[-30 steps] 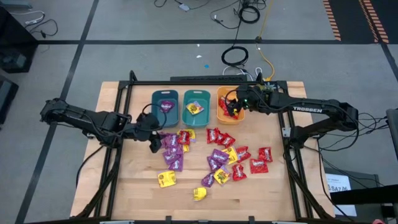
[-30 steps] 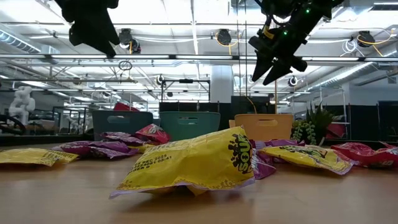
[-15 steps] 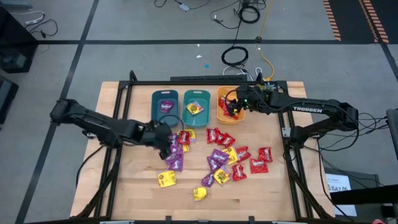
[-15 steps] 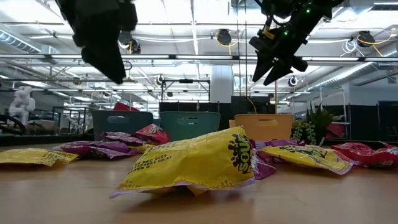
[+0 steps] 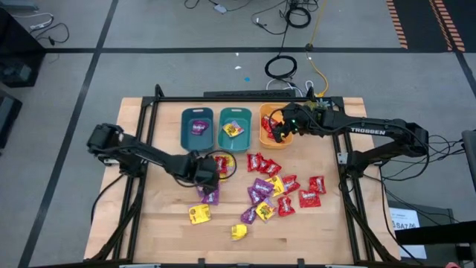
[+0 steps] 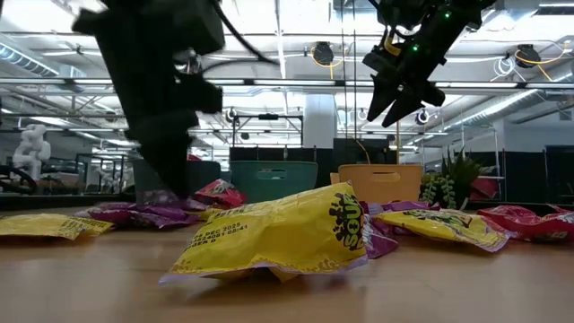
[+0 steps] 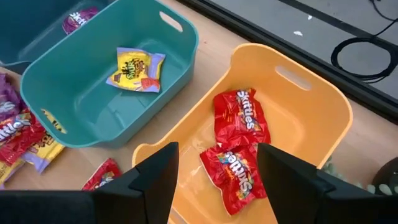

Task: Sort candy
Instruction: Put the violet candy into the blue bin

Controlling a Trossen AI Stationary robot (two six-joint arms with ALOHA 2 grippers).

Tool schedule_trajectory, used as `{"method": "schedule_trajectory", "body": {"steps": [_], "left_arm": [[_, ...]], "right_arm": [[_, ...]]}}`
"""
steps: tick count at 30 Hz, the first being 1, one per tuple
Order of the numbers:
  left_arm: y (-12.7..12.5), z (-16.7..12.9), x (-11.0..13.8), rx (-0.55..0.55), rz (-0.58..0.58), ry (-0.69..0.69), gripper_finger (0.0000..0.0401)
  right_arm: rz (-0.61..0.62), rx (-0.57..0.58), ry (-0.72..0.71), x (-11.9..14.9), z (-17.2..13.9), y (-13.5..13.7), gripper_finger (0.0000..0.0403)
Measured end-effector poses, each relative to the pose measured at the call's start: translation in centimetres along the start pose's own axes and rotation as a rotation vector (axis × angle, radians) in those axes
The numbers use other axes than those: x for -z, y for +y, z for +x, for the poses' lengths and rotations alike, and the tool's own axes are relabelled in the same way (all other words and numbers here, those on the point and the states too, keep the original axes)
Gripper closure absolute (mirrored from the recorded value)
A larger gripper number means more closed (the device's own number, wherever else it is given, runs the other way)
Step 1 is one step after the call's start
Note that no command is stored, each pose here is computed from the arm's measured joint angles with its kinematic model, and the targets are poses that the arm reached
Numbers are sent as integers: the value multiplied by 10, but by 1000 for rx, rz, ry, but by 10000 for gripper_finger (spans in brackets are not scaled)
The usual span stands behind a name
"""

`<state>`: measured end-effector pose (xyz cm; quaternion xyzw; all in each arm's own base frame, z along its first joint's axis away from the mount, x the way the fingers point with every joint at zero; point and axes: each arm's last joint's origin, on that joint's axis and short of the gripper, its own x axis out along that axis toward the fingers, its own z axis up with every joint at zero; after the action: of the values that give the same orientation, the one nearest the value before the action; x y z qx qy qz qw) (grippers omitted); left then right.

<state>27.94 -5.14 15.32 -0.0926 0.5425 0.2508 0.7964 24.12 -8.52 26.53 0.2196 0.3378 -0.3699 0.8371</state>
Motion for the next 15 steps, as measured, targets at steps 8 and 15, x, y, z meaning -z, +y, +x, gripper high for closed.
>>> {"method": "schedule_trajectory", "body": {"steps": [8, 15], "left_arm": [[-2, 30, 1, 6, -32, 118, 228], [0, 6, -7, 47, -61, 140, 361]], "right_arm": [[-4, -19, 14, 1, 0, 0, 193], [-11, -9, 31, 2, 0, -1, 193]]}}
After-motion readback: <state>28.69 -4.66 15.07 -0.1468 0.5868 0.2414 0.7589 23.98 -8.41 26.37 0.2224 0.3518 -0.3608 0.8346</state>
